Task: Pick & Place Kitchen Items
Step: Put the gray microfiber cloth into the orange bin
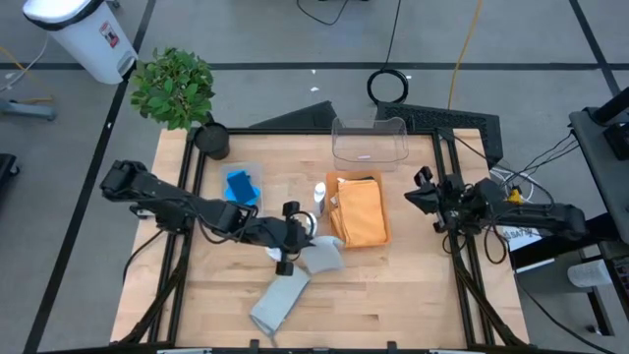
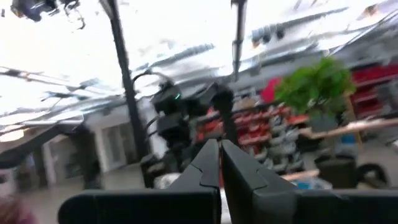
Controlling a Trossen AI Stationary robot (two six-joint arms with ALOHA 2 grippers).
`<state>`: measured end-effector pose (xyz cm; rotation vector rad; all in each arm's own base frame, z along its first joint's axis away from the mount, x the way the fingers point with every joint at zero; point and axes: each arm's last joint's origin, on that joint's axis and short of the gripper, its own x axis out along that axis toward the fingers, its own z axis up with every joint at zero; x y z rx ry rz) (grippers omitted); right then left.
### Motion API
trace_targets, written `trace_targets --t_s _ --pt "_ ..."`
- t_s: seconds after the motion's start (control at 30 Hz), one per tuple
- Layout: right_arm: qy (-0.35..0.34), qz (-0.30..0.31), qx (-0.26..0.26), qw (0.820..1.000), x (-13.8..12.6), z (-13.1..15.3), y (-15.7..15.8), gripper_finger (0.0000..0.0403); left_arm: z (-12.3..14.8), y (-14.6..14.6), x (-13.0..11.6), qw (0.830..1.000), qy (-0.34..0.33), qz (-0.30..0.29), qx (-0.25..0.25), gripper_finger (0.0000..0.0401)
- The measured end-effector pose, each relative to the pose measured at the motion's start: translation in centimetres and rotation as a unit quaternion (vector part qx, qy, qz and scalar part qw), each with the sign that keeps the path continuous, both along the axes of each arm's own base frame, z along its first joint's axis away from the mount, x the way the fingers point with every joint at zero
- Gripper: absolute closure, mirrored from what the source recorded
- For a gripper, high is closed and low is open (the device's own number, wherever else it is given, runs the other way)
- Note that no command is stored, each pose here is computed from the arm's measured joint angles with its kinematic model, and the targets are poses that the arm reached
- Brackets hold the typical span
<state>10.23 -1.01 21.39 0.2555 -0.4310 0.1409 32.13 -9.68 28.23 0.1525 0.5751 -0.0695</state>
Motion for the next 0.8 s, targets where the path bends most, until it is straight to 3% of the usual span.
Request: trace_targets --t_s 0.17,0.33,0.47,0.63,0.8 --pt "-0.042 -0.095 0.001 0.995 0.7 0.6 -0.6 0.0403 0.0 0.0 0.0 1.0 0.001 -0.008 0.027 0.0382" --pt "-0.004 -0.082 -0.017 0.997 2.6 0.7 -0.7 0.0403 -0.1 1.5 0.3 0.999 0.007 0.018 0.051 0.0383" --pt "0.017 -0.06 -0.028 0.998 5.5 4.0 -0.2 0.0389 0.2 3.0 0.7 0.999 0.007 0.032 0.041 0.038" --pt "0.172 -0.035 -0.079 0.981 10.4 7.4 0.7 0.032 0.1 4.8 1.0 0.999 0.017 0.039 0.027 0.0383" --pt "0.322 -0.014 -0.092 0.942 14.5 12.1 1.1 0.0218 0.1 5.9 1.1 0.998 0.021 0.059 0.018 0.0378"
